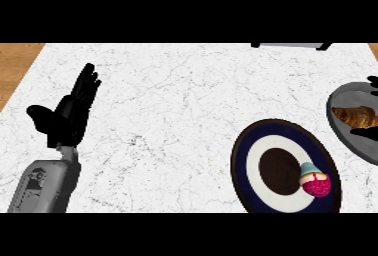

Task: Pick the croissant from the plate and place it in the pan

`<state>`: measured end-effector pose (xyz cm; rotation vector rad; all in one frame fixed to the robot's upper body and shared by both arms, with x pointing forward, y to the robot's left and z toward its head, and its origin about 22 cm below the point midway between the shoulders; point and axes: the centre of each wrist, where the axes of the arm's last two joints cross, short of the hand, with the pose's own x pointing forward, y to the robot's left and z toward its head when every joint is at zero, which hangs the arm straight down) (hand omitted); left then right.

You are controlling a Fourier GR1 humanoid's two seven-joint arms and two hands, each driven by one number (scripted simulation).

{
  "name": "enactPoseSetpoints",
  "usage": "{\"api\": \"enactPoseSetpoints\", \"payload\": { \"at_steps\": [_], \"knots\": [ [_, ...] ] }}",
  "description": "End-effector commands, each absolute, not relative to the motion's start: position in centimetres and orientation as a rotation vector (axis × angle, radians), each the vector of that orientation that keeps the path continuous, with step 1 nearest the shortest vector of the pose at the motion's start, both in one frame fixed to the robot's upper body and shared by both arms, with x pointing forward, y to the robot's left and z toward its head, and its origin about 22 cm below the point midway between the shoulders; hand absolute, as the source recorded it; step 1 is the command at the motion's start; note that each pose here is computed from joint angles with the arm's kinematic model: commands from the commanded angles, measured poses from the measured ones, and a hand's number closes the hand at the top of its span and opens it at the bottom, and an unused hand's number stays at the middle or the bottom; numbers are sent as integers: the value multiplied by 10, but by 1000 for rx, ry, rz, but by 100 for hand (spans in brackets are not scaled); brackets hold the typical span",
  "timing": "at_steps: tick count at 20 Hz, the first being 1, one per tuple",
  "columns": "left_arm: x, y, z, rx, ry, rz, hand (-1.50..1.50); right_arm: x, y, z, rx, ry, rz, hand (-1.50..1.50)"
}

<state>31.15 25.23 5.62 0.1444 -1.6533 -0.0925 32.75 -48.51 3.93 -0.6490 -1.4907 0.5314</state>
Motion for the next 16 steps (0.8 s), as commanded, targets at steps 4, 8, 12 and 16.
{"api": "enactPoseSetpoints", "payload": {
  "at_steps": [4, 8, 12, 16],
  "knots": [
    [297, 258, 34, 157, -1634, -70, 0, 321, -505, 55, -567, -1717, 244, -150],
    [304, 261, 58, 166, -1627, -76, 0, 281, -540, 53, -419, -1707, 167, -150],
    [307, 270, 61, 200, -1635, -40, 0, 232, -573, 52, -263, -1751, 151, -150],
    [298, 285, 50, 218, -1615, -43, 0, 206, -596, 71, -225, -1777, 160, -150]
  ]
}}
